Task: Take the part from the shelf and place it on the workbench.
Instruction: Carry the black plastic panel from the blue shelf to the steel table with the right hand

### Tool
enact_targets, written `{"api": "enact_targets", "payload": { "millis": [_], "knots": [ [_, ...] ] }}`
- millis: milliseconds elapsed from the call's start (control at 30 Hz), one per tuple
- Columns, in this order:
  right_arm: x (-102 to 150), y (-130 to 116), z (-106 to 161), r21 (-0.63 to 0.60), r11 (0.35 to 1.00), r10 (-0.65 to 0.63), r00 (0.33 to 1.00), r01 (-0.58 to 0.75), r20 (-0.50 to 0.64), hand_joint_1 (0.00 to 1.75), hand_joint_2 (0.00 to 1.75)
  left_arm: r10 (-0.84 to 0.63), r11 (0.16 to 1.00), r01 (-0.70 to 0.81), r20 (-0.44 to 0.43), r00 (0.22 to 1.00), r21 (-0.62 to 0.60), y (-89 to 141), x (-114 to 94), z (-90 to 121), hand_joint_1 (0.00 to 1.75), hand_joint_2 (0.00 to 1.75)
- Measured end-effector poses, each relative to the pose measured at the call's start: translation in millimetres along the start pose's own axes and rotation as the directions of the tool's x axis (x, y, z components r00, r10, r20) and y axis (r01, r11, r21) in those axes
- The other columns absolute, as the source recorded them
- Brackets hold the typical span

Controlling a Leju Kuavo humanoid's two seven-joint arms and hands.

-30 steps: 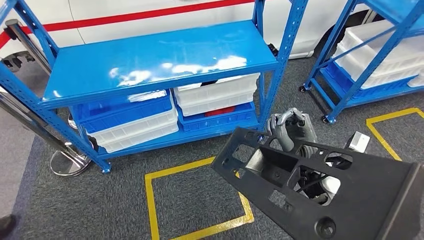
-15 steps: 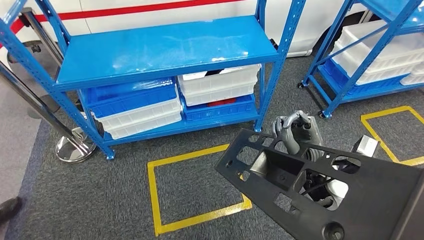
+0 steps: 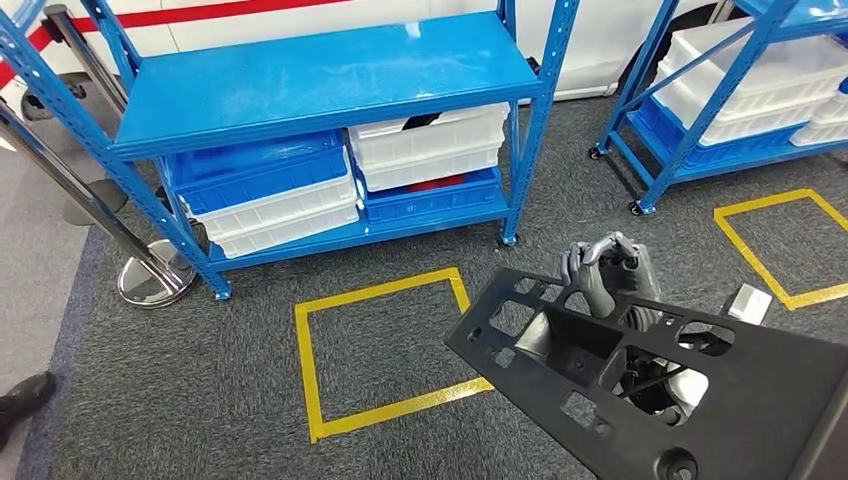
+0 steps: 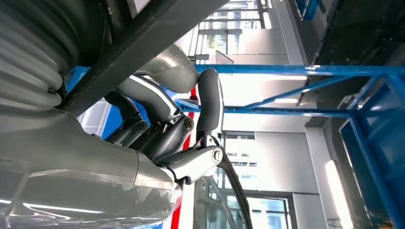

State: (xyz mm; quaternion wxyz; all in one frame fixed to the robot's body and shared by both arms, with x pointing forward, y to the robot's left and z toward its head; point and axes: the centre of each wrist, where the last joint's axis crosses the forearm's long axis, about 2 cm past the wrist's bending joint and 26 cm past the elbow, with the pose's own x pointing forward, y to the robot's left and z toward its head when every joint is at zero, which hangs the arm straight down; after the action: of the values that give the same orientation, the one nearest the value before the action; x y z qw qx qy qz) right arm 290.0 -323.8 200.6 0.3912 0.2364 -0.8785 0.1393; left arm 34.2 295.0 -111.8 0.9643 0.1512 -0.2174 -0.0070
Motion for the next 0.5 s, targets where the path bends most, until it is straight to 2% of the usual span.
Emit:
{"api": "enact_targets", "payload": {
  "millis": [500],
  "knots": [
    [4.5,-4.2,7.8,-0.008,1.0,0.029,0.999,-0.029,-0.014,1.66,1.75,0.011,1.0,-0.01,-0.062,0.998,0.027,10.8,-1.0,-3.0,0.0,1.75]
  ]
}}
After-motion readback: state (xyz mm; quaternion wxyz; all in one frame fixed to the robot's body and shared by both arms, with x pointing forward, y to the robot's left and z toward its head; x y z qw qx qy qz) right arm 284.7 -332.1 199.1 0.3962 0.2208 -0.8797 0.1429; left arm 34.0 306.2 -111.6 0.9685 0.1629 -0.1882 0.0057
